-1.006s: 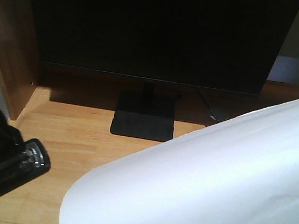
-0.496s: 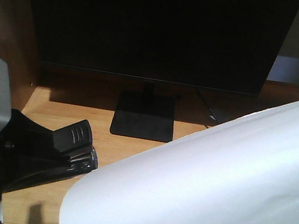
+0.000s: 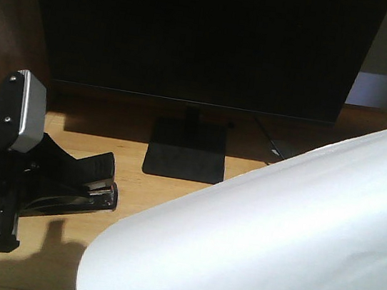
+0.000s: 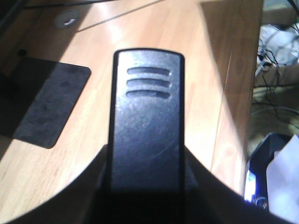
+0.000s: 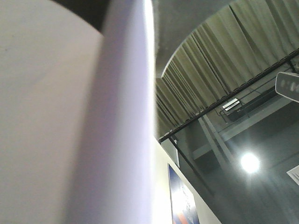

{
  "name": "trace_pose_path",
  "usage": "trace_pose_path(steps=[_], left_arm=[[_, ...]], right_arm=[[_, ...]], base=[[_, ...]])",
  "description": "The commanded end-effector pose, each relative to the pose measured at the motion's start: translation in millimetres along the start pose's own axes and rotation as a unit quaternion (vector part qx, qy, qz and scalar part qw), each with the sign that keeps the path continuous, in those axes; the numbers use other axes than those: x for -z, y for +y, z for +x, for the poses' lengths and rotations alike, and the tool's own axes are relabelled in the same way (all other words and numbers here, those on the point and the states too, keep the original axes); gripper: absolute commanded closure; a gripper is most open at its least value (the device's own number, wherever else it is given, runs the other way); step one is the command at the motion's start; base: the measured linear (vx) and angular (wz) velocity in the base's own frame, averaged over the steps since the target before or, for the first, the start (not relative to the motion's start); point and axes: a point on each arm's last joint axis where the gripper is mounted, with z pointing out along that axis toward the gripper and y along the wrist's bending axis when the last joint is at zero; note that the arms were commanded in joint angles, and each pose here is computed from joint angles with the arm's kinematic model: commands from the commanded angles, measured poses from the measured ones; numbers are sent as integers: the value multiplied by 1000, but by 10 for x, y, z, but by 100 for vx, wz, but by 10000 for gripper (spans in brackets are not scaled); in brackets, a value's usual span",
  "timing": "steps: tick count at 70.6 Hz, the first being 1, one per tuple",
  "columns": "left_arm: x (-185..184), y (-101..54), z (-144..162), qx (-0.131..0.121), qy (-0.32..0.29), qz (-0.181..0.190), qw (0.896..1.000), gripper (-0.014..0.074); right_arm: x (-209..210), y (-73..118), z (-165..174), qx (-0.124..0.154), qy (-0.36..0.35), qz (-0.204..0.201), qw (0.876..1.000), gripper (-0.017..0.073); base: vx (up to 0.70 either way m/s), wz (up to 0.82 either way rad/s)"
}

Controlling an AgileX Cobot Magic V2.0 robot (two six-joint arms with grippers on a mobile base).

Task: Grab stapler and paper to desk for stapling
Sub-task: 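Lower the black stapler onto the desk with the left gripper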

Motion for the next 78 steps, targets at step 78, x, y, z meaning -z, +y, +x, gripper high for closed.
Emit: trace_pose_path(steps=[78], left_arm=[[-1316,781,727,4,-15,137,990,600]], right_arm=[[-32,93,-69,1,-13,-29,999,565]], base=[[0,0]])
